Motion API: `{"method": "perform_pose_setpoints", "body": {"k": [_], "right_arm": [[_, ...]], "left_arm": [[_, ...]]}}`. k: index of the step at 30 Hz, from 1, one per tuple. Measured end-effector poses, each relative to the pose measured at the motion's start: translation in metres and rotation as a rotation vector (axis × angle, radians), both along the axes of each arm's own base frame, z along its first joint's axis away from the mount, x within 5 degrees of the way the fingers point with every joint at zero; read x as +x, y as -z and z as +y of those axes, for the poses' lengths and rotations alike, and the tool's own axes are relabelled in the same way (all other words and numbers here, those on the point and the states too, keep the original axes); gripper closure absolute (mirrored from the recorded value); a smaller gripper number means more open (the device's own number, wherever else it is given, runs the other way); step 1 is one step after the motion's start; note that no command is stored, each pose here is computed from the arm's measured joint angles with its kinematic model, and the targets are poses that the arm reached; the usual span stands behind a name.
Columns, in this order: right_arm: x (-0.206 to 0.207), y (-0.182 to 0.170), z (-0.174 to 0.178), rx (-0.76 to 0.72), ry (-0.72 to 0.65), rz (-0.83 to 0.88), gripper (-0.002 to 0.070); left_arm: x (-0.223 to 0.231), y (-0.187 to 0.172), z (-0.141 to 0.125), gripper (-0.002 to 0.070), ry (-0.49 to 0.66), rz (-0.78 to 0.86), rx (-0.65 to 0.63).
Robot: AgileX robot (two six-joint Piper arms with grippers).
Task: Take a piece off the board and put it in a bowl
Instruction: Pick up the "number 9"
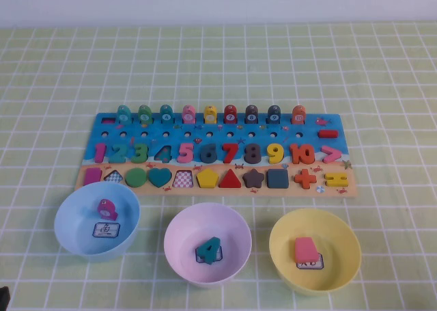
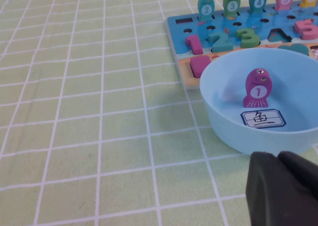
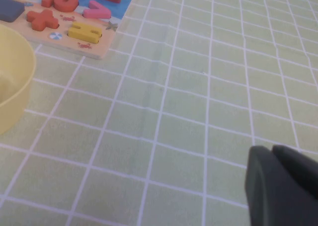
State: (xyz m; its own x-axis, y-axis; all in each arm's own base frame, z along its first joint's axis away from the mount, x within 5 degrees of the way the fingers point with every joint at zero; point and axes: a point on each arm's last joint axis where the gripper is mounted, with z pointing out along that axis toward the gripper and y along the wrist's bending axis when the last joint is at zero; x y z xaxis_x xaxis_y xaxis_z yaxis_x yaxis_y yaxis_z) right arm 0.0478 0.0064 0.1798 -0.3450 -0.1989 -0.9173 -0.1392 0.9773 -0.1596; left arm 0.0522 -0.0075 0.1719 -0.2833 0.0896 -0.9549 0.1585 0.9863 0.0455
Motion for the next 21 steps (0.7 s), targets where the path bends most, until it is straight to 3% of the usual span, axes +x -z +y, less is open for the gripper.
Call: {"method": "perform_pose_setpoints", "body": {"k": [14,17,21], "right_arm": [[0.0,-0.001,0.002,0.043,-0.004,-0.011,0.0694],[0.002,-0.007,0.007,0.199,-0.011,-0.056,0.0694],[0.002,-0.02,0.017,0.643,-0.022,-0.115,0.0694]], "left_arm": [[0.0,0.0,0.0,0.0679,0.0,0.0,-0.002],[0.0,0.0,0.0,0.0679,0.0,0.0,-0.002],[0.0,0.0,0.0,0.068,0.0,0.0,-0.002]]}}
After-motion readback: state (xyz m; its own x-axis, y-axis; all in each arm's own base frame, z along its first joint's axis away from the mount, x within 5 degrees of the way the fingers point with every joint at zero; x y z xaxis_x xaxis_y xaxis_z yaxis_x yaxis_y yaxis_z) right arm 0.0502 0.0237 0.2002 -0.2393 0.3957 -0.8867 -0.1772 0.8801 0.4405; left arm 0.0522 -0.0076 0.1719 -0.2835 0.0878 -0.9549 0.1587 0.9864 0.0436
